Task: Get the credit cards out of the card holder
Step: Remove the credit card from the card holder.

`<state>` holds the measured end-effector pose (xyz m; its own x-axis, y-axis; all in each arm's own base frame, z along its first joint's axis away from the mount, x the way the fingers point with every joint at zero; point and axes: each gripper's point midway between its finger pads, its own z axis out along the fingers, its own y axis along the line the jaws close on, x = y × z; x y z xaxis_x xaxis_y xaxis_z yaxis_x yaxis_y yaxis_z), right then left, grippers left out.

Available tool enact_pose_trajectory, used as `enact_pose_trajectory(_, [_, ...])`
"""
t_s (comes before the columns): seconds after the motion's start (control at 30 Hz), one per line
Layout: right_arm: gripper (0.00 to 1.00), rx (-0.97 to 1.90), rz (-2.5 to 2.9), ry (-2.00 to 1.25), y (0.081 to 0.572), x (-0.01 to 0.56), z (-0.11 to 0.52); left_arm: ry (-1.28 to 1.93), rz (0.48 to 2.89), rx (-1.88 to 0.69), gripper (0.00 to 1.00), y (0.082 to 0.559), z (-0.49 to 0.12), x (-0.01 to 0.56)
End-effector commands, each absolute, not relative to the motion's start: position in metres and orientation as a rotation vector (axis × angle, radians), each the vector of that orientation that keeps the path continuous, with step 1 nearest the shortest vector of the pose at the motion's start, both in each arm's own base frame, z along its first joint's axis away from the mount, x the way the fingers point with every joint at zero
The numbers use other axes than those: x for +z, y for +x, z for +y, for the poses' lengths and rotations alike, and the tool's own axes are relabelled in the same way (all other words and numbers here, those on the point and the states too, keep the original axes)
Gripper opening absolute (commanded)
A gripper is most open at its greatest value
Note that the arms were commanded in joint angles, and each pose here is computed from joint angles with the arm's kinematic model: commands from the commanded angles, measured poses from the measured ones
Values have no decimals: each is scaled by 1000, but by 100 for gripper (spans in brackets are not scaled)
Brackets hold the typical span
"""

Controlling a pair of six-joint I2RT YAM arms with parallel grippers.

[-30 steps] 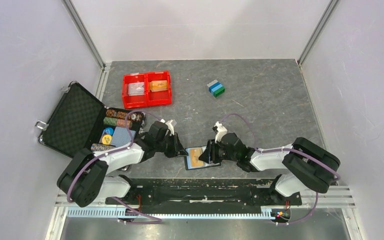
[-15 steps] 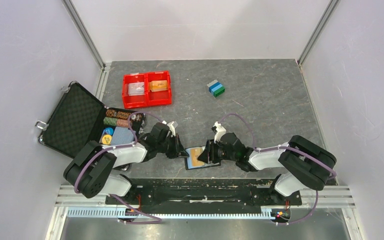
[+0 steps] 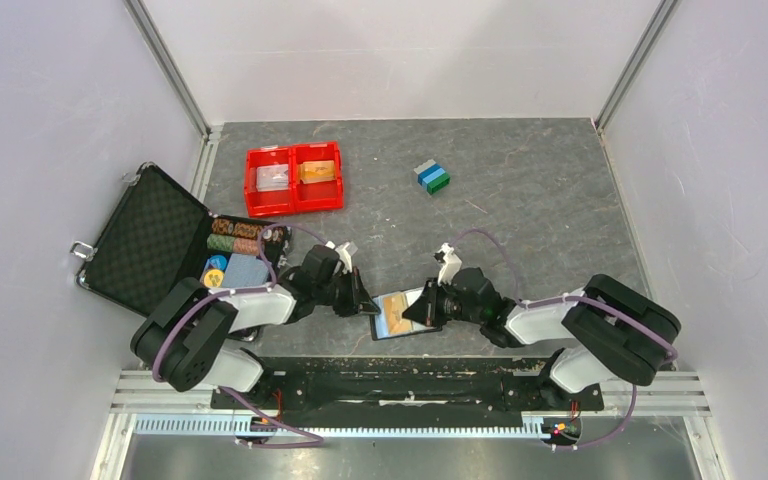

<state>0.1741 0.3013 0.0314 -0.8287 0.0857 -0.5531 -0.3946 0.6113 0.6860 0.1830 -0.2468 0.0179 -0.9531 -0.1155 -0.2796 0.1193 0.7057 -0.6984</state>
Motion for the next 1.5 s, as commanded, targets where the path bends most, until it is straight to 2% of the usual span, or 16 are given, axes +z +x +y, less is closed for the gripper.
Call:
enact_pose_trajectory(0.0, [0, 1177, 2243, -233, 176, 40, 293, -38, 2714, -1000, 15, 173, -235, -7])
enact_pose_trajectory(0.13, [1, 1173, 2242, -212, 176, 39, 286, -39, 2727, -983, 15, 172, -234, -9])
enact_pose_trajectory(0.23, [11, 1179, 2250, -203, 175, 37, 284, -38, 2725, -985, 15, 172, -234, -9])
enact_pose_trajectory(0.3, [14, 1191, 2254, -203, 174, 37, 285, -38, 2721, -989, 15, 173, -235, -7])
enact_pose_trajectory(0.33, [14, 1198, 2254, -204, 173, 37, 285, -40, 2720, -990, 15, 173, -235, -7])
enact_pose_trajectory(0.43, [3, 1225, 2245, -213, 172, 39, 288, -38, 2718, -992, 16, 173, -235, -6])
enact_pose_trajectory(0.47, [4, 1231, 2244, -215, 172, 40, 289, -40, 2718, -990, 15, 173, -235, -6])
enact_pose_trajectory(0.57, [19, 1230, 2248, -212, 172, 39, 289, -39, 2716, -991, 16, 173, -235, -5])
enact_pose_trajectory(0.6, [17, 1230, 2245, -211, 172, 40, 289, -41, 2716, -991, 16, 174, -235, -5])
enact_pose_trajectory(0.67, [2, 1235, 2243, -219, 172, 41, 290, -41, 2715, -993, 16, 174, -235, -4])
enact_pose_trajectory(0.7, [0, 1236, 2242, -222, 172, 41, 290, -41, 2714, -994, 16, 174, -236, -4])
enact_pose_trajectory(0.9, [0, 1241, 2244, -219, 173, 42, 291, -39, 2716, -996, 16, 175, -236, -3])
enact_pose_trajectory(1.03, [19, 1243, 2254, -221, 173, 40, 293, -38, 2719, -995, 16, 175, -236, -4])
enact_pose_trajectory(1.1, [22, 1238, 2264, -224, 174, 38, 294, -38, 2719, -995, 16, 175, -237, -4])
enact_pose_trajectory(1.47, [15, 1321, 2249, -233, 169, 41, 302, -35, 2719, -996, 17, 174, -237, -4])
